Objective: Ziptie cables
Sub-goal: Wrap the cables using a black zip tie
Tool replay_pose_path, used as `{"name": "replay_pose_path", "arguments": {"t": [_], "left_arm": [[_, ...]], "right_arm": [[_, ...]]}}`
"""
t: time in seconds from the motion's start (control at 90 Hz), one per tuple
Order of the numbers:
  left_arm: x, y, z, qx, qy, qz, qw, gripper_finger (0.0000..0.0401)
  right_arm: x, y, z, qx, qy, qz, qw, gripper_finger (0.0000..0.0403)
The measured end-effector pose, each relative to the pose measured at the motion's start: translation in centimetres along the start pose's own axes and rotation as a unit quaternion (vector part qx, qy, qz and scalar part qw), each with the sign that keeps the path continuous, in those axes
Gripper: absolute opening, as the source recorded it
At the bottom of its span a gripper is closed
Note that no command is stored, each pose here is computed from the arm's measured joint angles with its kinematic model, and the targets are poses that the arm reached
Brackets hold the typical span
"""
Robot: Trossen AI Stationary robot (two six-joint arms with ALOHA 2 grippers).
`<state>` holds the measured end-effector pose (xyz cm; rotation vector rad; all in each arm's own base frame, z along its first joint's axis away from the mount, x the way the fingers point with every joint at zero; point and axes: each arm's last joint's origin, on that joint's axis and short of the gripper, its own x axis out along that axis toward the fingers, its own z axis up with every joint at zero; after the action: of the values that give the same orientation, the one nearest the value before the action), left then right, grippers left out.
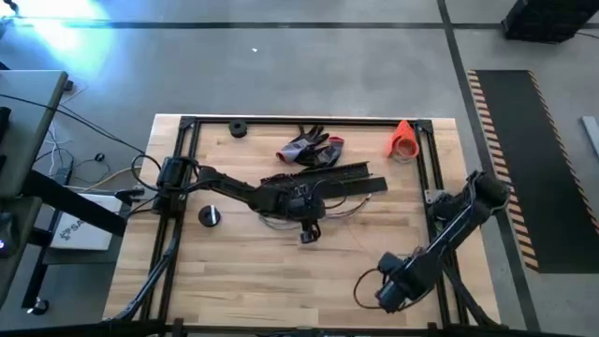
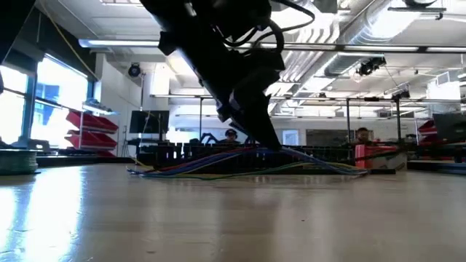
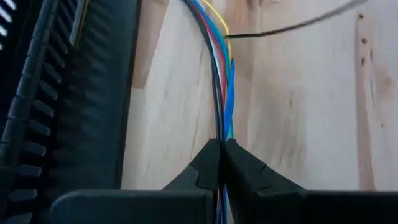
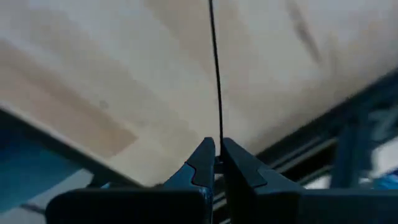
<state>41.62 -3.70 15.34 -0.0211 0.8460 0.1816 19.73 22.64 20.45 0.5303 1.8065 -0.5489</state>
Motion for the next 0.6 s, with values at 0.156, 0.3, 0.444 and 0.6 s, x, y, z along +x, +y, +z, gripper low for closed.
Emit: {"name": "replay_pose_path", "arguments": {"t": [0.156,0.3,0.444,0.6], "left_arm": [[0.1,0.3,0.1,-0.011,-0.001,0.002,1.0,0.0],[0.1,0.2,0.3,-0.014,-0.012,-0.001,1.0,0.0],[0.0,0.1,0.5,-0.016,-0.021,-0.009,1.0,0.0],[0.0,0.1,0.5,-0.024,-0.02,-0.016,0.999,0.0]], "right_arm": [[-0.1,-0.1,0.7,-0.017,0.002,-0.005,1.0,0.0],[-0.3,-0.3,1.8,0.004,-0.03,-0.007,1.0,0.0],[-0.3,-0.3,2.9,0.032,-0.055,-0.014,0.998,0.0],[0.2,-0.3,5.0,0.072,-0.036,-0.027,0.996,0.0]]}}
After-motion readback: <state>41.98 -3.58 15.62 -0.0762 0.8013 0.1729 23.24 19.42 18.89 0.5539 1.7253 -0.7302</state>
